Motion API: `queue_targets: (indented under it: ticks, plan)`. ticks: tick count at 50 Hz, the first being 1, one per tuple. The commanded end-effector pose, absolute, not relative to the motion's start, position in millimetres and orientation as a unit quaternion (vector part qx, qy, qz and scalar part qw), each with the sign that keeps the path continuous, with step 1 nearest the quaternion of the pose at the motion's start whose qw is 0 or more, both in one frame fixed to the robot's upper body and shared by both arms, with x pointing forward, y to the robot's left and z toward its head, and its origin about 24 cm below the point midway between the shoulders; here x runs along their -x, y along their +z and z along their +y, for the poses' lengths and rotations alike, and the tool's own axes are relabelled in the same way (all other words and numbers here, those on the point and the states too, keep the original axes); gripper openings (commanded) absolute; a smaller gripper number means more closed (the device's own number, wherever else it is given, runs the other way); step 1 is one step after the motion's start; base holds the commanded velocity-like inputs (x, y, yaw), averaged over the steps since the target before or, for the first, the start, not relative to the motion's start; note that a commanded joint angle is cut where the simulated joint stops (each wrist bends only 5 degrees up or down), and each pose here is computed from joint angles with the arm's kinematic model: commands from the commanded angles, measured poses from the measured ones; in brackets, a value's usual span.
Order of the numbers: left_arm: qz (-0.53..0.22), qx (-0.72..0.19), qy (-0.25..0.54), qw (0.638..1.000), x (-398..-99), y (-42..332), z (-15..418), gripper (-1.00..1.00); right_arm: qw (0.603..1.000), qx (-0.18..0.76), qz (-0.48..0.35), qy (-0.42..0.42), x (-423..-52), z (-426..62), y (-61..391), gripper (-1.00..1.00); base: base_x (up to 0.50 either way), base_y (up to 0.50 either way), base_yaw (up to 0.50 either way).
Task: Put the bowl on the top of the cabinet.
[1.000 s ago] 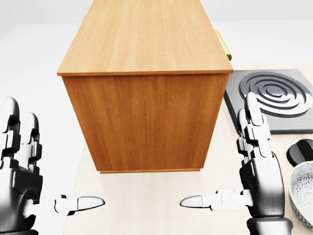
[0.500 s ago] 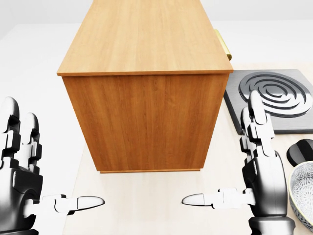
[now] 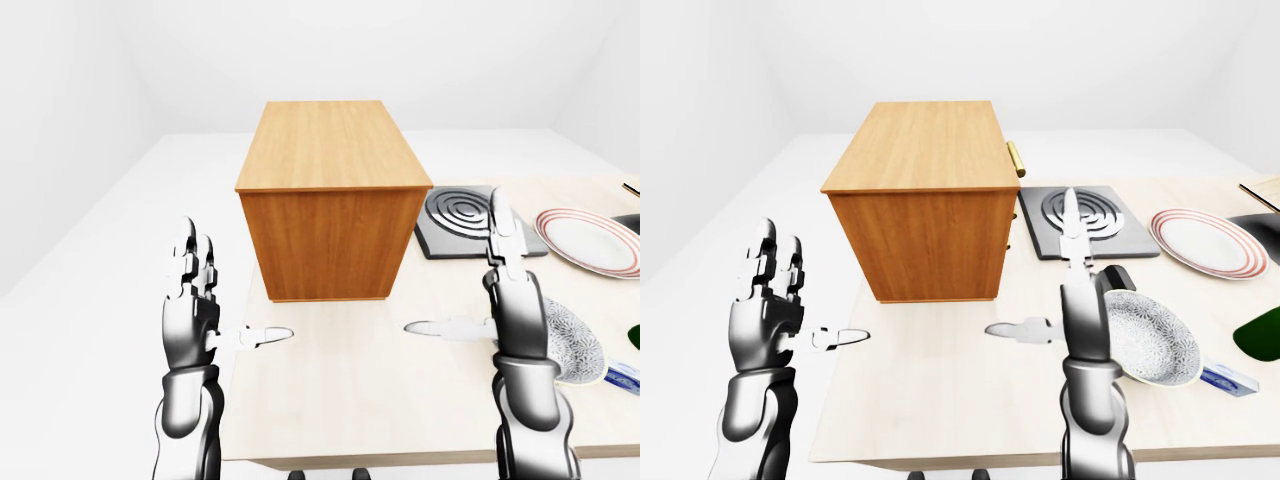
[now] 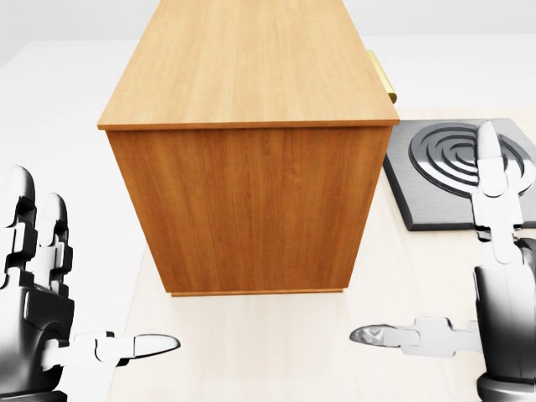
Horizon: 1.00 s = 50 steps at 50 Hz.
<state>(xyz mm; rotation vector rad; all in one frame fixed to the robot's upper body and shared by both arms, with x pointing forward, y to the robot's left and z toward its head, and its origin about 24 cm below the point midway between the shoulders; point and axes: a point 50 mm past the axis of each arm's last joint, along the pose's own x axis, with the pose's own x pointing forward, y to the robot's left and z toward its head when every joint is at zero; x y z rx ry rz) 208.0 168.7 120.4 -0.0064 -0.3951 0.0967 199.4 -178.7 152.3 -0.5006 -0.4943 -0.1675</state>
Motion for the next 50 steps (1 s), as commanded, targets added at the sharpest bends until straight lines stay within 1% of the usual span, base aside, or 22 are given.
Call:
queue_targets:
  ticks: [1,6,13,25,27,30,36,44,50]
  plan:
    - [-0.197,0.001,0.051,0.979,-209,121,169,1.00,0.905,0.367,-0.200,-0.078,-186,-190,152,1.00,0.00,0.00,0.00]
    - [-0.198,0.000,0.051,0.979,-208,121,168,1.00,0.909,0.377,-0.160,-0.079,-175,-203,147,1.00,0.00,0.00,0.00]
    - [-0.194,-0.001,0.051,0.980,-209,120,168,1.00,0.905,0.394,-0.135,-0.083,-166,-216,150,1.00,0.00,0.00,0.00]
    - [-0.194,-0.001,0.051,0.980,-209,119,168,1.00,0.897,0.418,-0.120,-0.085,-158,-230,159,1.00,0.00,0.00,0.00]
    - [-0.195,-0.001,0.051,0.979,-209,120,168,1.00,0.899,0.419,-0.100,-0.086,-157,-234,153,1.00,0.00,0.00,0.00]
    - [-0.195,-0.001,0.051,0.979,-209,120,168,1.00,0.897,0.423,-0.093,-0.084,-158,-236,152,1.00,0.00,0.00,0.00]
    - [-0.192,-0.001,0.050,0.980,-209,119,168,1.00,0.897,0.434,-0.032,-0.082,-158,-246,134,1.00,0.00,0.00,0.00]
    - [-0.195,-0.001,0.050,0.979,-209,120,168,1.00,0.889,0.450,0.000,-0.081,-159,-256,128,1.00,0.00,0.00,0.00]
    - [-0.193,-0.001,0.049,0.980,-209,119,167,1.00,0.887,0.453,0.033,-0.081,-161,-263,115,1.00,0.00,0.00,0.00]
